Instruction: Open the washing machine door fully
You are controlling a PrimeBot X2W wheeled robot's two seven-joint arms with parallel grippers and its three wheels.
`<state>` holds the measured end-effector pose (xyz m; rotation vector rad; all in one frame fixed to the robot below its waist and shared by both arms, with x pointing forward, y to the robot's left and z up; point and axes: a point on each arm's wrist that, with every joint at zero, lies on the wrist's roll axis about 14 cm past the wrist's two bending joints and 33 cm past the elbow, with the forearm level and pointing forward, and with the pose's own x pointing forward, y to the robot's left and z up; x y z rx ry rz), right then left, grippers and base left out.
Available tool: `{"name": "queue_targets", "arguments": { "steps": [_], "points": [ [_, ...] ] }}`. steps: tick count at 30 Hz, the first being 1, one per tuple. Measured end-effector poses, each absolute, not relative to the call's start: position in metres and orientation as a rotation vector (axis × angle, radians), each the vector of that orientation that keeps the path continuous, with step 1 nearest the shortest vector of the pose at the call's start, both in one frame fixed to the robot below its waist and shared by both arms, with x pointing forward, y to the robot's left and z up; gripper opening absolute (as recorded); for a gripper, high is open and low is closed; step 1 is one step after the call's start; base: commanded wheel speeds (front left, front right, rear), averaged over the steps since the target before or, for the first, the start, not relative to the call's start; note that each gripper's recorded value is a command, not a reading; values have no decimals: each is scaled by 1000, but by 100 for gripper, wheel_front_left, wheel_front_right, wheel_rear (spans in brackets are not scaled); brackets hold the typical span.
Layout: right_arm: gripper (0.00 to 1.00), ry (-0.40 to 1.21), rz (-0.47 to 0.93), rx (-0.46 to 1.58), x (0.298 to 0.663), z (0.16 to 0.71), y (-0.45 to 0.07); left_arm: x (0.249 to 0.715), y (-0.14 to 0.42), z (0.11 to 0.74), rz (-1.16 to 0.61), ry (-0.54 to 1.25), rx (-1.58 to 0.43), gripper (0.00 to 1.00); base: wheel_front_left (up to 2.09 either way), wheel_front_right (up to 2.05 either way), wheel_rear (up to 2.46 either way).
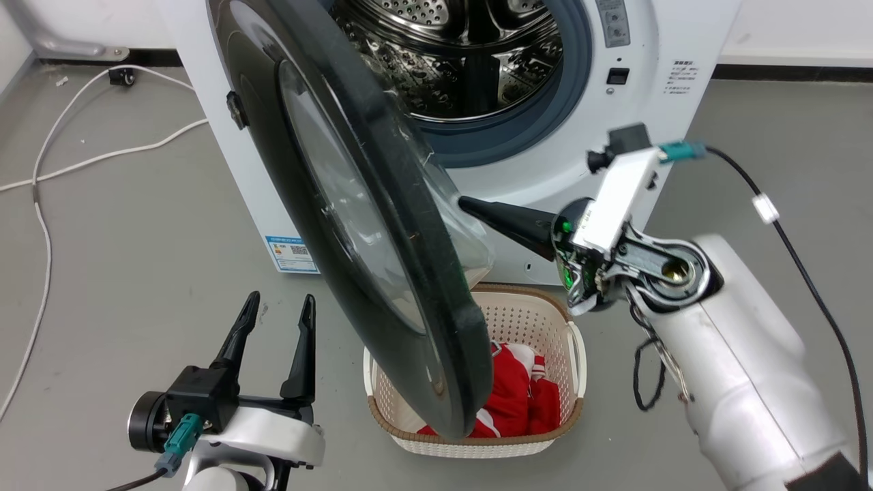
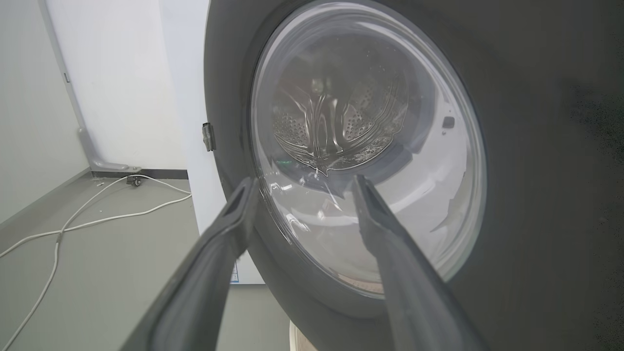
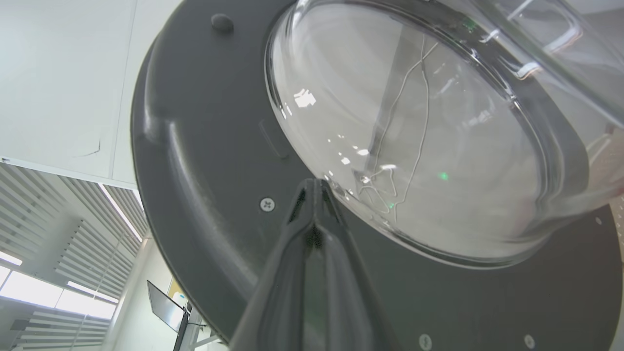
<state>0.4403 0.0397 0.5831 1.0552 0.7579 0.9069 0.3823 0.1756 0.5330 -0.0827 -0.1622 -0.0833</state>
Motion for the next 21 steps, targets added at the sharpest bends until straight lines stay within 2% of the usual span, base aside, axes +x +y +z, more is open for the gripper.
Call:
{"name": "queue_targets", "arguments": {
  "steps": [9, 10, 11, 12, 13, 18, 21],
  "points": [
    [0, 501, 580, 1244, 440, 548, -43, 377, 172, 535, -92, -169, -82, 100, 0, 0, 0],
    [19, 474, 532, 1250, 438, 541, -54, 376, 171, 536, -95, -172, -81, 100, 0, 0, 0],
    [45, 454, 492, 1265, 434, 534, -64, 374, 171, 536, -96, -173, -80, 100, 0, 0, 0],
    [90, 433, 455, 1273, 429, 528, -72, 373, 170, 536, -98, -171, -81, 100, 0, 0, 0],
    [100, 413, 420, 1264, 424, 522, -80, 371, 170, 535, -98, -169, -82, 100, 0, 0, 0],
    [100, 284, 262, 1276, 407, 506, -115, 368, 169, 537, -100, -175, -82, 100, 0, 0, 0],
    [100, 202, 174, 1196, 399, 499, -136, 365, 171, 535, -93, -170, -83, 100, 0, 0, 0]
  ]
}}
